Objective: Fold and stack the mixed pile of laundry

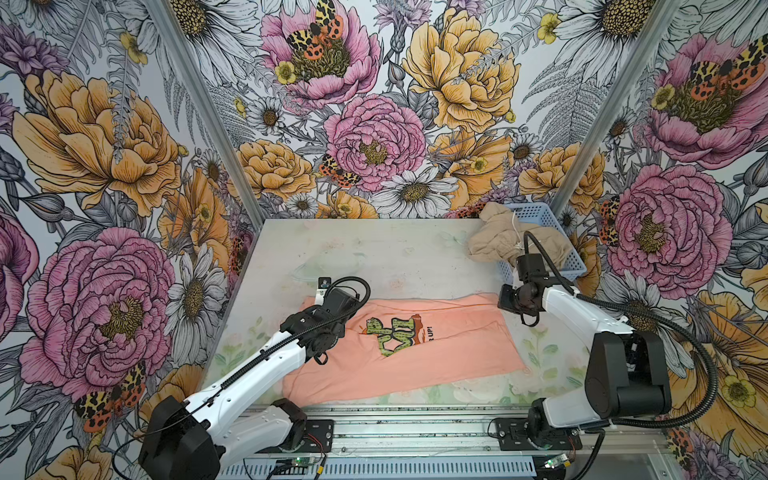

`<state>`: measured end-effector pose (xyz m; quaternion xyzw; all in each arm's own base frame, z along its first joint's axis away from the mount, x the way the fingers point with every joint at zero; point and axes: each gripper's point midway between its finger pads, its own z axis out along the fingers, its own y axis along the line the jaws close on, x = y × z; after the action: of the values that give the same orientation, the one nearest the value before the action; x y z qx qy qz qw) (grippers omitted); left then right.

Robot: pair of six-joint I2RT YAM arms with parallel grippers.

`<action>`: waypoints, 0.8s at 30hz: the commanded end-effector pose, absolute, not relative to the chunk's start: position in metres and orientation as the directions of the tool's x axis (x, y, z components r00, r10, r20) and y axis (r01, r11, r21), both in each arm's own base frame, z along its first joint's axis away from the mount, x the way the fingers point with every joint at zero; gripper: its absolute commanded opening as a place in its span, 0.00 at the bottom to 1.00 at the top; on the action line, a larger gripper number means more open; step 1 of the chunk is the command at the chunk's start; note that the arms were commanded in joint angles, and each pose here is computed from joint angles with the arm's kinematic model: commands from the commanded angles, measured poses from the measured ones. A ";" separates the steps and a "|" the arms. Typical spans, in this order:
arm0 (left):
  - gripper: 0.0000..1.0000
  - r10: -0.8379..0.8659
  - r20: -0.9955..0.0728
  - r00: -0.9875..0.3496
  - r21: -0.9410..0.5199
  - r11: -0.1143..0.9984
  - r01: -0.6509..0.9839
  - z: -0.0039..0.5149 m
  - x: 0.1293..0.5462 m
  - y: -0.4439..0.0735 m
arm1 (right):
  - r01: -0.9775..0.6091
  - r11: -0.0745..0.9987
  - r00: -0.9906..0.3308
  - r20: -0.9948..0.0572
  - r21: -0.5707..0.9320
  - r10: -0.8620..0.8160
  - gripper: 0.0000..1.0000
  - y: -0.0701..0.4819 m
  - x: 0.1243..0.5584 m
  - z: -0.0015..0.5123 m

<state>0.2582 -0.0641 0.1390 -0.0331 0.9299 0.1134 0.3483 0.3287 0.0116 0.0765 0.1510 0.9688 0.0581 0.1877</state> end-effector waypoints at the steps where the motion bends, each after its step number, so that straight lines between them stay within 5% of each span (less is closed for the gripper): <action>1: 0.00 -0.005 -0.652 -0.758 0.182 0.970 -0.163 0.139 0.250 -0.060 | 0.296 0.941 -0.857 -0.390 0.164 0.337 0.00 0.004 0.330 0.092; 24: 0.00 -0.030 -0.620 -0.784 0.194 0.963 -0.190 0.151 0.223 -0.067 | 0.318 0.939 -0.861 -0.373 0.135 0.345 0.00 -0.004 0.320 0.088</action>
<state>0.2243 -0.0717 0.1438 -0.0384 0.9400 0.1150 0.3188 0.3120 0.0027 0.0803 0.1611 0.9680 0.0452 0.1870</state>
